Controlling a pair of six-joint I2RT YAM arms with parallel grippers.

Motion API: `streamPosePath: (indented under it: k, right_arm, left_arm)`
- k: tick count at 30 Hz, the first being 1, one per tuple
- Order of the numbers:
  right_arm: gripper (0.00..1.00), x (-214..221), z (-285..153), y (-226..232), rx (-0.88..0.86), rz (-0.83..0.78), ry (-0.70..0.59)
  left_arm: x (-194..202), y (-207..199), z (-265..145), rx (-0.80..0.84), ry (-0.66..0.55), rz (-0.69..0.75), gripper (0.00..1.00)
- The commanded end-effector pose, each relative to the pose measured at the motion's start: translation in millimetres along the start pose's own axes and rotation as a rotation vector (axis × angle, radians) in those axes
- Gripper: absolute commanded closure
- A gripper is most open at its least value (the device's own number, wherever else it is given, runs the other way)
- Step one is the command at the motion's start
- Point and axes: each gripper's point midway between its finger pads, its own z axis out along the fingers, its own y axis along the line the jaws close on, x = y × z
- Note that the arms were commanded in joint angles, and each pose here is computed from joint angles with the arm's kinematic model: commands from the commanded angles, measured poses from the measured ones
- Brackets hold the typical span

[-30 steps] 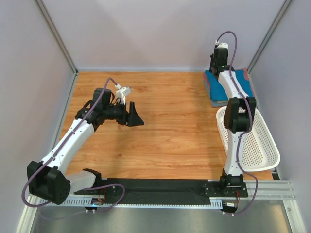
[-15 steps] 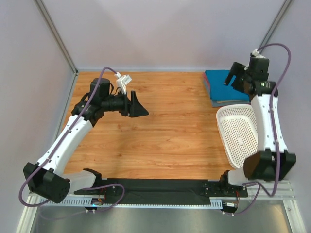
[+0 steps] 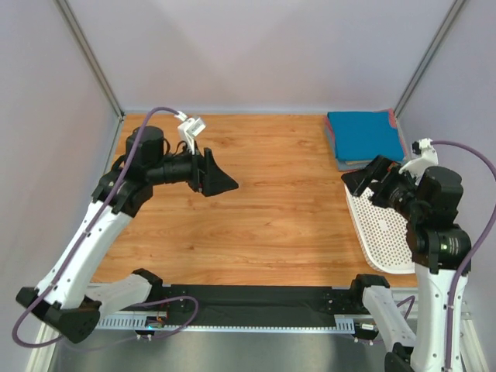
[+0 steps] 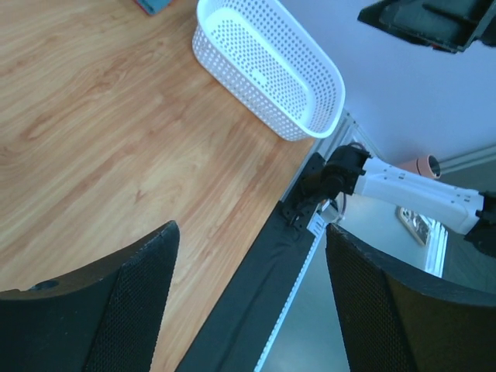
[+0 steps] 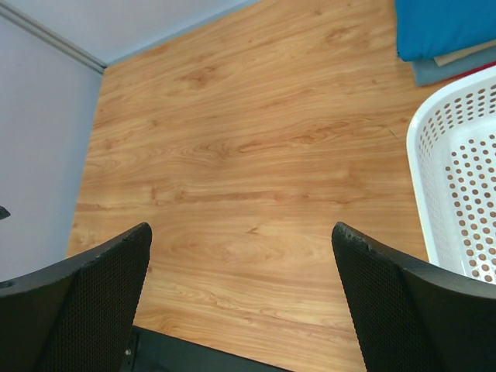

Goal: Fold and stack the t-shirts
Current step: Neatly place the folded tshirt to the corner

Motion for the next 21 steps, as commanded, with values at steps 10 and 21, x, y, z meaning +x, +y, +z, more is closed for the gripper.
streamPosePath:
  k: [10, 21]
  right_arm:
    - [0.00, -2.9, -27.7, 23.3, -0.075, 0.008, -0.039]
    - [0.00, 1.4, -27.5, 16.0, -0.048, 0.010, -0.046]
  left_arm:
    - [-8.8, -17.3, -54.1, -0.117, -0.228, 0.074, 0.00]
    - [-11.1, -22.1, -65.7, -0.132, -0.269, 0.110, 0.01]
